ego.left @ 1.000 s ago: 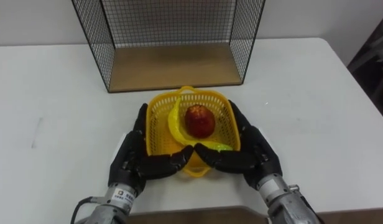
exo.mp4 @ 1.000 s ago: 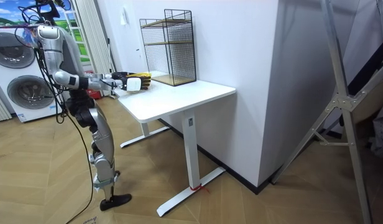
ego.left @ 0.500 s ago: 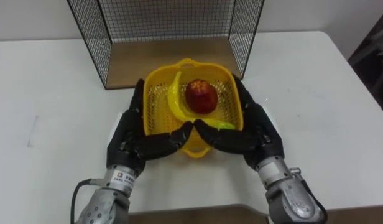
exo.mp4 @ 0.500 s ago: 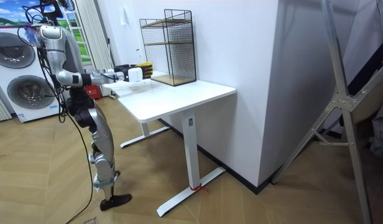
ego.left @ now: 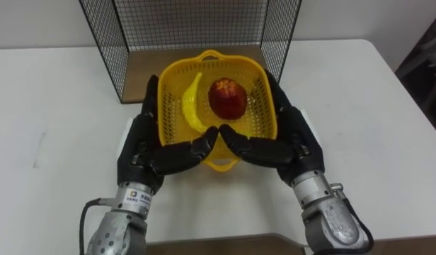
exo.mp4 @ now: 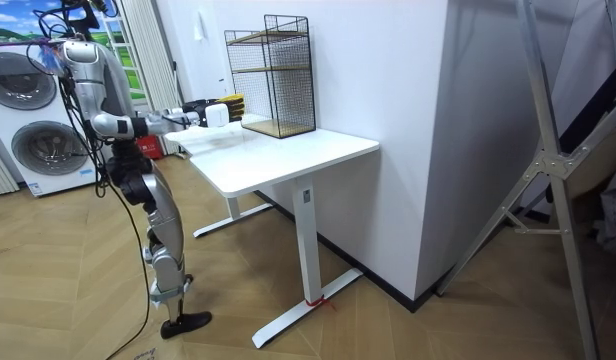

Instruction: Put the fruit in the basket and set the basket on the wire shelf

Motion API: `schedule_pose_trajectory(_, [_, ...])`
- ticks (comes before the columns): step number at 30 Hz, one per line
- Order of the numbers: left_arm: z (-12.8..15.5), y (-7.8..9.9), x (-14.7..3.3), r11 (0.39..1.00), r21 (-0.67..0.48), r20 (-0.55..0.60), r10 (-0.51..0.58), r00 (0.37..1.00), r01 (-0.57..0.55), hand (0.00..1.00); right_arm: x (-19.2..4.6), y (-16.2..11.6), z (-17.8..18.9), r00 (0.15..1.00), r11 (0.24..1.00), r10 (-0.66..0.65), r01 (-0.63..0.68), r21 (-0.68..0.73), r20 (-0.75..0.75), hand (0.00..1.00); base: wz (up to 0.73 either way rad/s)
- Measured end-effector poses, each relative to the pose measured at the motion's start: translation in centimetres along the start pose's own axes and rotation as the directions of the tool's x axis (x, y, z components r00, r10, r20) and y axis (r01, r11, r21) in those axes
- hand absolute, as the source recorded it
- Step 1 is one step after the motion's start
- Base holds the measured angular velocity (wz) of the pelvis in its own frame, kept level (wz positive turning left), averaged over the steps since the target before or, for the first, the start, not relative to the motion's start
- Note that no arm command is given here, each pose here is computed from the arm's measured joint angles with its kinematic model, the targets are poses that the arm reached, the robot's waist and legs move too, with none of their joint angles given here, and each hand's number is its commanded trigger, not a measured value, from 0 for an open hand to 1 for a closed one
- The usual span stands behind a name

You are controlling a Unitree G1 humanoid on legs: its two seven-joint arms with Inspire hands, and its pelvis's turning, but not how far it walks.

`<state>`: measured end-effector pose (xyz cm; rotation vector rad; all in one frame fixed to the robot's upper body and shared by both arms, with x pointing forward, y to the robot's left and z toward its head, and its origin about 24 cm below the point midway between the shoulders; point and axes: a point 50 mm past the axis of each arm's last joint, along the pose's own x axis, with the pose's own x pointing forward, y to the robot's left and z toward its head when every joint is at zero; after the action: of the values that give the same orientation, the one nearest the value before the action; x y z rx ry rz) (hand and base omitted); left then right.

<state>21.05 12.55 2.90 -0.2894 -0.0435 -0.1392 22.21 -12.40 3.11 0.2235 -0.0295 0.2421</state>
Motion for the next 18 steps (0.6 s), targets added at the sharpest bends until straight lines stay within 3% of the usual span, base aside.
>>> schedule_pose_trajectory(18, [0.34, -0.02, 0.09, 1.0, -0.007, 0.029, 0.014, 0.999, -0.014, 0.0, 0.11, 0.26, 0.24, 1.0, 1.0, 0.013, -0.014, 0.007, 0.019, 0.0, 0.0])
